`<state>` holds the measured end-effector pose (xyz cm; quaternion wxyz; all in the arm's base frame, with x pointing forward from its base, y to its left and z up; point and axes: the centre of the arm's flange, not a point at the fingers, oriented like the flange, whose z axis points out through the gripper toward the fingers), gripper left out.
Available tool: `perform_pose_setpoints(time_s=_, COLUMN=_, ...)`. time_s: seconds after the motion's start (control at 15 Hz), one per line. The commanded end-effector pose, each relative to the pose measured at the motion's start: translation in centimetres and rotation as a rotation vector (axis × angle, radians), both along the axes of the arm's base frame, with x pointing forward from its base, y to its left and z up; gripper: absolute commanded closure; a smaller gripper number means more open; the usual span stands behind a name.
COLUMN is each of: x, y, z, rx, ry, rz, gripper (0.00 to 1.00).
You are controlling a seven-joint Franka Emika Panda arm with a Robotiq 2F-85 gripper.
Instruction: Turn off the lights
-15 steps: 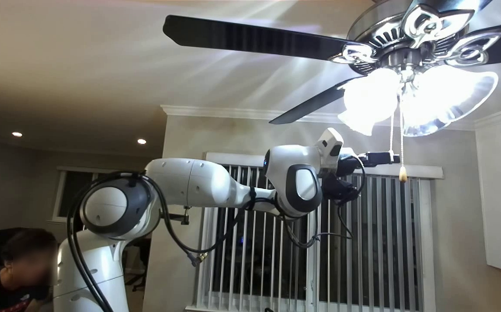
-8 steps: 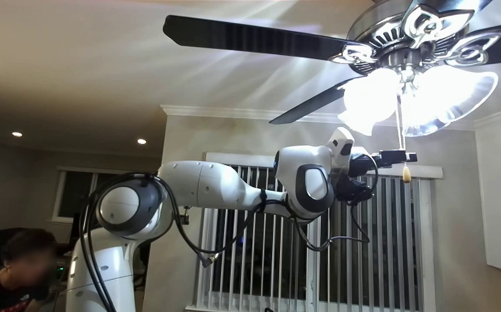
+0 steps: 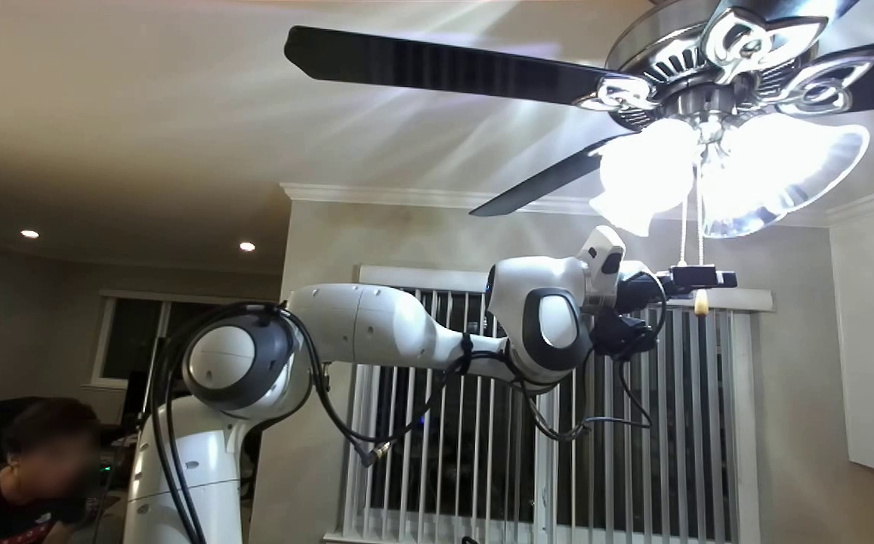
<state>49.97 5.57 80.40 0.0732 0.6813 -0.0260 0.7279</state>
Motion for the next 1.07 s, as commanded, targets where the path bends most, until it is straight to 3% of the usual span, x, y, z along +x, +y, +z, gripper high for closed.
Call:
perform_pose_setpoints(time_s=0.0, x=0.76, y=-0.01, z=0.58, rx=-0.010, ry=0.021, rz=-0.016, gripper=0.00)
perform_pose_setpoints(time_s=0.87, x=0.83, y=-0.78, z=0.43, rx=-0.007, ry=0.038, rz=-0.038, gripper=0.00)
perform_pose_setpoints(time_s=0.93, x=0.80, y=-0.86, z=0.36, rx=-0.012, ry=0.040, rz=-0.035, gripper=0.25)
perform_pose_setpoints(time_s=1.0, x=0.78, y=-0.89, z=0.36, rx=-0.010, ry=0.042, rz=-0.033, gripper=0.27)
